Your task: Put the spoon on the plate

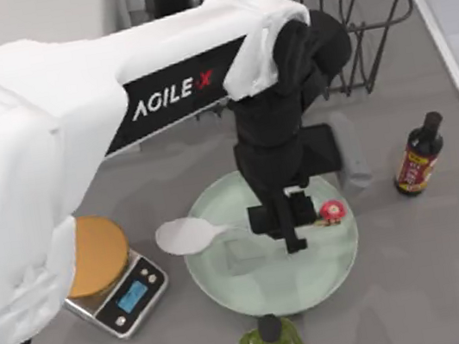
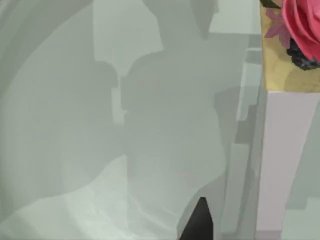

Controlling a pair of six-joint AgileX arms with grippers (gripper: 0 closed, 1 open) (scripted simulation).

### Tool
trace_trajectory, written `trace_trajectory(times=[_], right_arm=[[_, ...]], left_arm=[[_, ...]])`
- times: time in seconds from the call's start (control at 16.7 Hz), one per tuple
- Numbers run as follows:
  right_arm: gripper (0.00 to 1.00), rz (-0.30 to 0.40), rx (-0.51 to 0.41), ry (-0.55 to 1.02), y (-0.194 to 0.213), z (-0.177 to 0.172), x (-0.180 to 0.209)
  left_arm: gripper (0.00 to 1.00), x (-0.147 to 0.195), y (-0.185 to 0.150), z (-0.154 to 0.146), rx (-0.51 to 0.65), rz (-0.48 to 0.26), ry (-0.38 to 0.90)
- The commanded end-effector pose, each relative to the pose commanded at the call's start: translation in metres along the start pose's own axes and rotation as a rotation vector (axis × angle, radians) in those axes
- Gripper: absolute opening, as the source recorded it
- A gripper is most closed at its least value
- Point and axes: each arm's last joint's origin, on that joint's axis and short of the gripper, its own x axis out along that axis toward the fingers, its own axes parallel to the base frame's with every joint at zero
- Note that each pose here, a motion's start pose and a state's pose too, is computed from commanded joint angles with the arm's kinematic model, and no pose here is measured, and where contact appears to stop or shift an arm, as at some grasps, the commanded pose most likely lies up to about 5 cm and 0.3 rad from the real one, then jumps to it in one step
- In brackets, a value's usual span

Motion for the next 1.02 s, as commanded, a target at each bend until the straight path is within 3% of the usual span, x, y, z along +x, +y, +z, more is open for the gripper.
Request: trace_trajectory(times=[0.6, 1.02], right_arm=[[1.00, 0.000, 0.000, 0.000, 0.000, 0.000, 0.000], [1.00, 0.000, 0.000, 0.000, 0.000, 0.000, 0.000]], left_arm=[[0.00, 0.011, -0.011, 0.007, 0.023, -0.091, -0.049], [0.00, 0.007, -0.003, -0.002, 0.005, 0.007, -0.060]])
